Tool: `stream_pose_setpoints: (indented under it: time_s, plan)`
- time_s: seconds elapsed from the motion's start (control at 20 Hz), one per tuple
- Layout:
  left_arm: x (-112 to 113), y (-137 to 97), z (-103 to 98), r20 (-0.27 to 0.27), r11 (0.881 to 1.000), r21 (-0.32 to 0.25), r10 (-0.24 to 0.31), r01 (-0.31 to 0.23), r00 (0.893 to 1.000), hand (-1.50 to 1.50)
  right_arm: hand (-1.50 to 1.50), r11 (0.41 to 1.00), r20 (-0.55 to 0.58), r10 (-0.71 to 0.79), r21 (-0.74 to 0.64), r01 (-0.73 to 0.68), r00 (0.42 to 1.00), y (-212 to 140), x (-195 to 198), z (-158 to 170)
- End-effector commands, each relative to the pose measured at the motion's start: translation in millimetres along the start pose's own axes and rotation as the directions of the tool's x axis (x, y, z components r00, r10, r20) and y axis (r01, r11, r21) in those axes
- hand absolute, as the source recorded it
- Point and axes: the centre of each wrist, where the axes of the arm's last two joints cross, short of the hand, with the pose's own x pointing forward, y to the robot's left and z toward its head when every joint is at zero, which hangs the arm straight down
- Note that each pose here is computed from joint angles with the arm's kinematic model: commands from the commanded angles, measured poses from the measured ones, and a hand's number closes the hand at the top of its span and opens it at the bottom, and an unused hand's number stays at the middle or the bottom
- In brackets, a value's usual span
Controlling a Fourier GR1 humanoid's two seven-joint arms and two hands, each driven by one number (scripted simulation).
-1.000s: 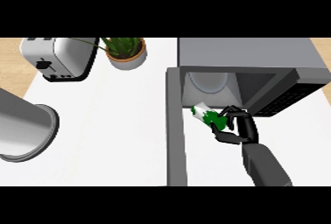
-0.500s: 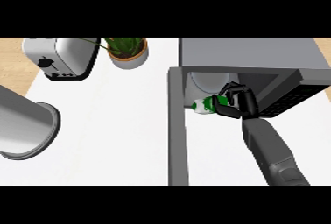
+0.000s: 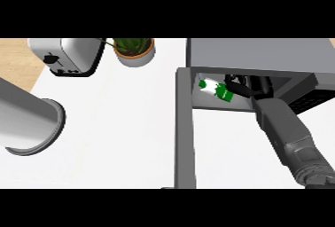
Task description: Pick up the milk, place it into the microwave and close the microwave
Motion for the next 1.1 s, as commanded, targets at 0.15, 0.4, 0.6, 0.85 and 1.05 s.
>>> stream_pose_setpoints:
  time_s: [0.15,0.4,0.6,0.85,1.05]
  plan:
    - [-5,0,-12,0.028,0.999,-0.037,-0.006,0.007,1.000,-1.50,1.50,0.970,0.007,0.229,-0.080,-0.228,0.973,-23,21,-23]
    - [-1,5,-19,0.038,0.999,-0.039,0.010,-0.009,0.999,-1.50,1.50,0.950,-0.035,0.269,-0.152,-0.272,0.962,-30,29,-31]
    - [-11,-2,-26,0.032,0.997,-0.070,0.037,-0.035,0.999,-1.50,1.50,0.943,-0.042,0.266,-0.194,-0.269,0.963,-42,38,-39]
    - [-7,7,-25,0.007,0.996,-0.083,0.016,-0.015,1.000,-1.50,1.50,0.923,-0.058,0.300,-0.235,-0.305,0.952,-57,34,-34]
    - [-4,7,-31,0.028,0.996,-0.093,0.005,-0.003,1.000,-1.50,1.50,0.912,-0.062,0.304,-0.268,-0.309,0.951,-58,34,-34]
